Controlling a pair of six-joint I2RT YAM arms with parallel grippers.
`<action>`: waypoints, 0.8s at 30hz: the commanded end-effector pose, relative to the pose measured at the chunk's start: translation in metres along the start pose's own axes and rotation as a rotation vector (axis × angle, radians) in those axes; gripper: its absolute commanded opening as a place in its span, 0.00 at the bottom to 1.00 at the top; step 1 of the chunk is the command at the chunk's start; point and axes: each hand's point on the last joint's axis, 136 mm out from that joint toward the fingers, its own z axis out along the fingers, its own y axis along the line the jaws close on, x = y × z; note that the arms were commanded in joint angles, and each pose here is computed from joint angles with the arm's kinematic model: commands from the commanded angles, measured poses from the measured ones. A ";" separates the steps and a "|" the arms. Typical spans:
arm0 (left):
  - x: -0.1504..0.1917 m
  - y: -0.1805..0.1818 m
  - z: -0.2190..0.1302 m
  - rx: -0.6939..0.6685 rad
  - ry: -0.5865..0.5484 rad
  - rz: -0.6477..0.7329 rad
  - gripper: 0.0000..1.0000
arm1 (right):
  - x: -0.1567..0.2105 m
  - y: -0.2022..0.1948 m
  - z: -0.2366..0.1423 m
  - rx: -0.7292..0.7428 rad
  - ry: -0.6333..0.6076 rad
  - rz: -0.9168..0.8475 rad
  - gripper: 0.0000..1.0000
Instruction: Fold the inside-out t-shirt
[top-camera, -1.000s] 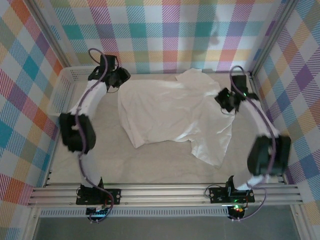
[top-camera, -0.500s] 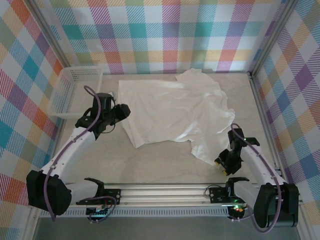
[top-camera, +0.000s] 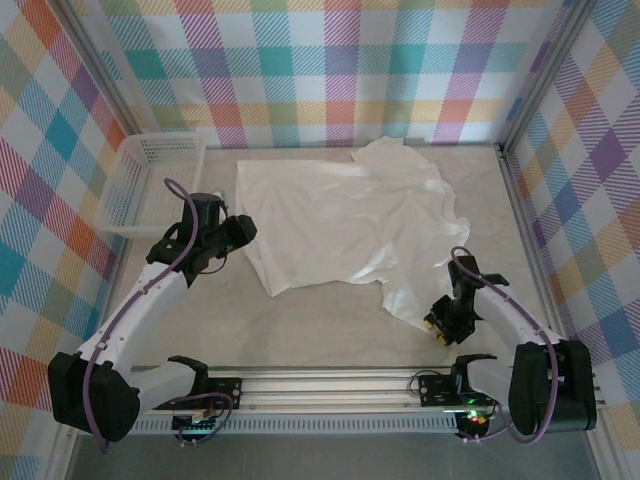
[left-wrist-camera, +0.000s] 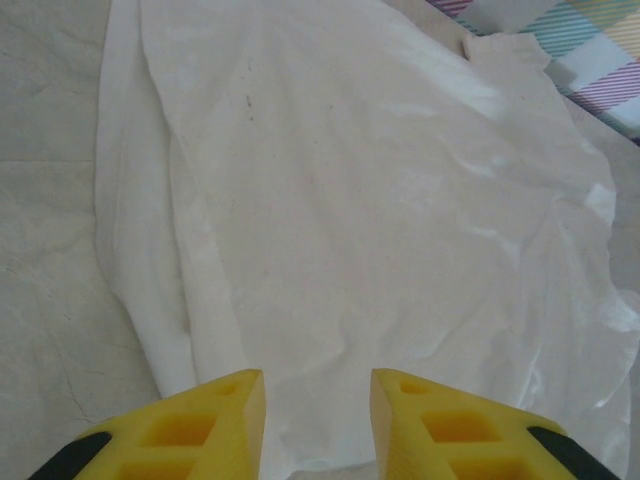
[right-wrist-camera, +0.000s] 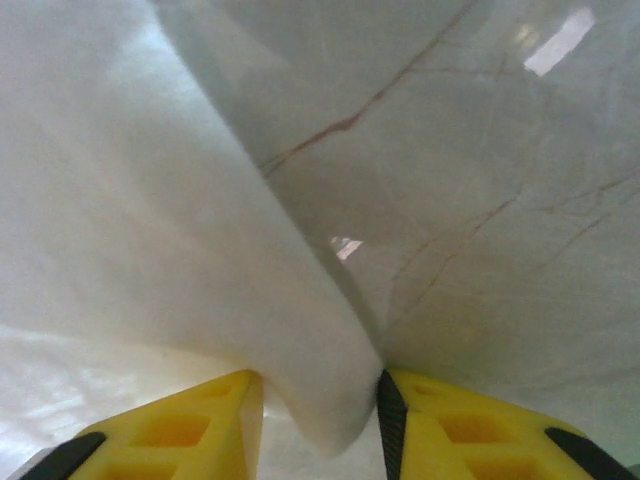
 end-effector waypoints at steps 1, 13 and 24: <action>0.001 0.005 -0.001 -0.028 -0.006 -0.011 0.33 | -0.003 -0.001 0.005 0.002 -0.026 0.015 0.35; 0.061 0.024 0.010 -0.185 0.251 -0.148 0.33 | -0.016 0.043 -0.022 -0.113 -0.077 -0.075 0.00; 0.145 0.025 0.060 -0.508 0.496 0.022 0.28 | -0.011 0.102 -0.098 -0.312 -0.167 -0.209 0.00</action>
